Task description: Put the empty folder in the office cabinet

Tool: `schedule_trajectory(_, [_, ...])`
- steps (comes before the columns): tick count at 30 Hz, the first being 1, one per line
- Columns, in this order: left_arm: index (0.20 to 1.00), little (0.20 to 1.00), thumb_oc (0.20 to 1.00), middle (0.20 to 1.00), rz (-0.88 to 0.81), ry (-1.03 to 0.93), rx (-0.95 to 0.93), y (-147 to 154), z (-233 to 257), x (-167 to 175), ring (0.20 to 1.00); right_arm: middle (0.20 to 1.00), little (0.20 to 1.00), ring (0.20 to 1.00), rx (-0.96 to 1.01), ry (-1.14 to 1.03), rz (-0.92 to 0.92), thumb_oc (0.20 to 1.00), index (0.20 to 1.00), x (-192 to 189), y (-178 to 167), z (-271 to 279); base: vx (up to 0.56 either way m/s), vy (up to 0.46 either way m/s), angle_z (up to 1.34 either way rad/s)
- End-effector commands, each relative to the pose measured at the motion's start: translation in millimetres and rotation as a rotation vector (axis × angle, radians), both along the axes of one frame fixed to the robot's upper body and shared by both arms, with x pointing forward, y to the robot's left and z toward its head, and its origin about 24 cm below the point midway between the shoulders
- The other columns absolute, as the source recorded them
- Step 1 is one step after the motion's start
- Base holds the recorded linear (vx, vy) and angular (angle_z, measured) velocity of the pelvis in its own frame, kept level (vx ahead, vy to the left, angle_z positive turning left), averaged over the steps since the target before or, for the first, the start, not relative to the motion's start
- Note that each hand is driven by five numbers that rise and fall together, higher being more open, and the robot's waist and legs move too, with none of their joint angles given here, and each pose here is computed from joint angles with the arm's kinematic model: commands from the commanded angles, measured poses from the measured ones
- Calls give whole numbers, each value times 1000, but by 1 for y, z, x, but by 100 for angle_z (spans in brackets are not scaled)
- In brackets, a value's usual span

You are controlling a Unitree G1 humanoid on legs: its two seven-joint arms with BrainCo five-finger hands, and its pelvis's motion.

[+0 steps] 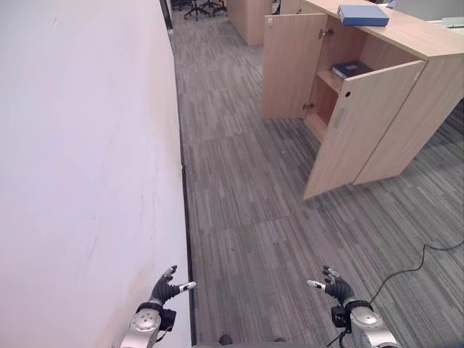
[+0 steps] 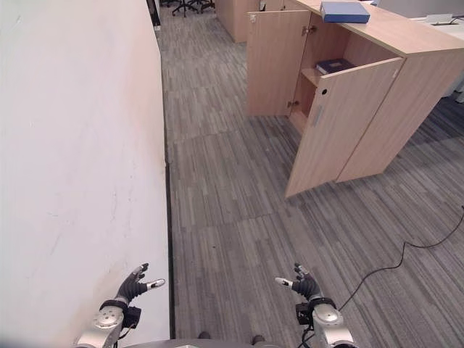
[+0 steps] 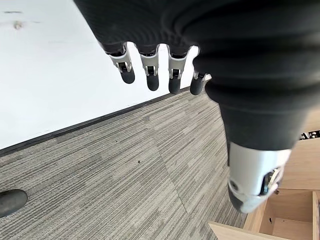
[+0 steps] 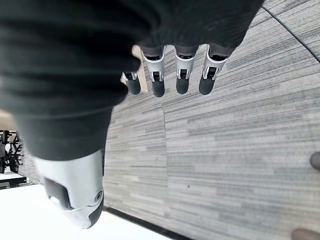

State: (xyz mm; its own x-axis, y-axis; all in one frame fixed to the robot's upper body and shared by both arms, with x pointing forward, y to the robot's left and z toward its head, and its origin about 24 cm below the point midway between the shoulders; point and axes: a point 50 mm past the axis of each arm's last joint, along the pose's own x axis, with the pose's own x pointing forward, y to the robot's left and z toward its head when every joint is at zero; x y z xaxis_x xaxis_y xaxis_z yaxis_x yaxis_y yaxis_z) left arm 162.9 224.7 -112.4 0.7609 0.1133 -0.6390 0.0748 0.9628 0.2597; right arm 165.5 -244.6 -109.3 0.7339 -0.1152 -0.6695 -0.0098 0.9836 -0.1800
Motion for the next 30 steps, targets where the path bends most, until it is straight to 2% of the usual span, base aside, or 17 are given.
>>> schedule_trajectory(1, [1000,1000,1000,1000,-50,-60,12,2,10,16,1000,1000,1000,1000,29,-57,20,1000,1000,11,5,7,0,0,0])
schedule_trajectory(30, [1000,1000,1000,1000,-51,-90,3,6,18,25,1000,1000,1000,1000,-17,-13,-15,1000,1000,2,-18,8,3,-30,2])
